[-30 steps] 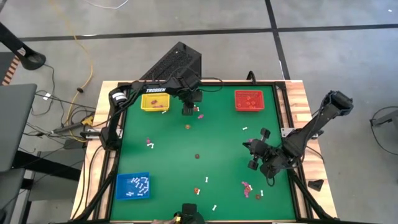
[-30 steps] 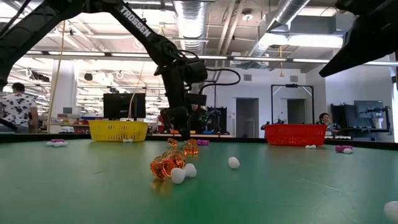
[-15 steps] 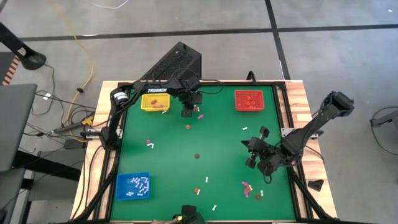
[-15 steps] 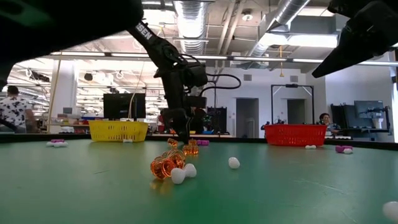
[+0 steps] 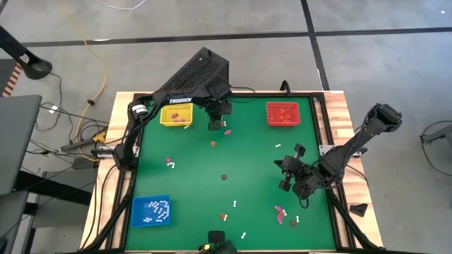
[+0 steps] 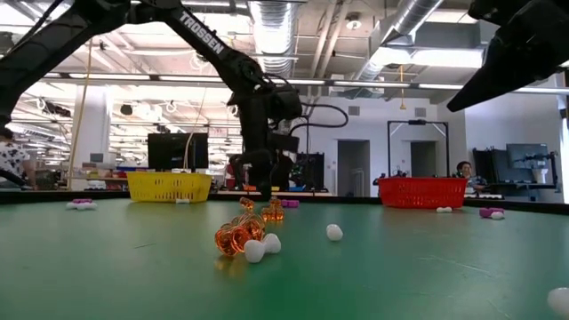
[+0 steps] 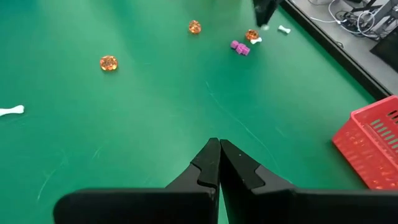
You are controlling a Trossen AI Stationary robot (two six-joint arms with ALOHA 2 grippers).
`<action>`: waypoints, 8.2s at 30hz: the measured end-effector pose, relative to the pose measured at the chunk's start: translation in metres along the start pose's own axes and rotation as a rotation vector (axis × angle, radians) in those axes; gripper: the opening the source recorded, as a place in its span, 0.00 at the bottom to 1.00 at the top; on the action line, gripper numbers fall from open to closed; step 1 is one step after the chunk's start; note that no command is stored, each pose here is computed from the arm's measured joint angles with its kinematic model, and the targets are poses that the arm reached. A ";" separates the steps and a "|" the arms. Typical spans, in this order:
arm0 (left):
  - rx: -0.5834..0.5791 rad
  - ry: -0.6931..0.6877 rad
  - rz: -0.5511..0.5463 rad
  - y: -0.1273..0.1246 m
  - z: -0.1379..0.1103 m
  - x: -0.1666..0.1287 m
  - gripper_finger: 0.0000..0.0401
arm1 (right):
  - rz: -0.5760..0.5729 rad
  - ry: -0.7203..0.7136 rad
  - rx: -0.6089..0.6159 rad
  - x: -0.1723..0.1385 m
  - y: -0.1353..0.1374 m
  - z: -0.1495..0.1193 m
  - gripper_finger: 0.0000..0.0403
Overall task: Sort Halloween decoration
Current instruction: Put the white bone toy into the blue bin, then put the orange clover toy into the orange bin
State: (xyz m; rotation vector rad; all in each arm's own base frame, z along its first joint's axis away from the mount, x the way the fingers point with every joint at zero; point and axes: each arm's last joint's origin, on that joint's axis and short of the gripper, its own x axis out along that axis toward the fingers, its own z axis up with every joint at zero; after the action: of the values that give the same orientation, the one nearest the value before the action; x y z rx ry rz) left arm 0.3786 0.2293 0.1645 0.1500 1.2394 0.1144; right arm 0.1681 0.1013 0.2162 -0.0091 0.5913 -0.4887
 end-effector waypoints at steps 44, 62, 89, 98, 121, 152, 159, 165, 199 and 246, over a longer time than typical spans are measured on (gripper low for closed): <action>-0.552 0.032 -0.380 -0.351 -0.195 -0.198 0.00 | -0.021 -0.037 0.078 0.011 -0.002 0.012 0.08; -0.573 -0.063 -0.548 -0.368 -0.192 -0.195 0.13 | 0.003 -0.020 0.061 0.011 -0.002 0.012 0.08; -0.239 -0.513 -0.611 -0.346 -0.103 -0.128 0.27 | 0.006 -0.024 0.065 0.011 -0.001 0.012 0.08; 0.058 -0.605 -0.260 -0.333 -0.031 -0.078 0.27 | 0.013 -0.031 0.076 0.010 0.000 0.013 0.08; 0.128 -0.447 -0.194 -0.278 -0.016 -0.022 0.43 | 0.050 0.002 0.042 0.011 0.001 0.012 0.08; 0.070 -0.459 -0.185 -0.270 -0.016 -0.024 0.29 | 0.041 0.012 0.032 0.014 0.004 0.010 0.08; 0.056 -0.494 -0.197 -0.265 -0.014 -0.052 0.42 | 0.041 0.012 0.032 0.014 0.004 0.010 0.08; 0.059 -0.471 -0.251 -0.267 -0.016 -0.052 0.50 | 0.041 0.014 0.030 0.014 0.004 0.009 0.08; 0.096 -0.319 -0.219 -0.270 -0.027 -0.025 0.51 | 0.045 0.011 0.033 0.014 0.004 0.010 0.08; -0.015 -0.913 -0.008 -0.149 0.075 -0.001 0.22 | 0.043 0.014 0.029 0.014 0.004 0.009 0.08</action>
State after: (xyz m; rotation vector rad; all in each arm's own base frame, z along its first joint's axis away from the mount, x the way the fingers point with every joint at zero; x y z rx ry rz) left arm 0.4501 0.0782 0.1630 0.1575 0.3285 0.0368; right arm 0.1854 0.0974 0.2159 0.0349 0.5966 -0.4561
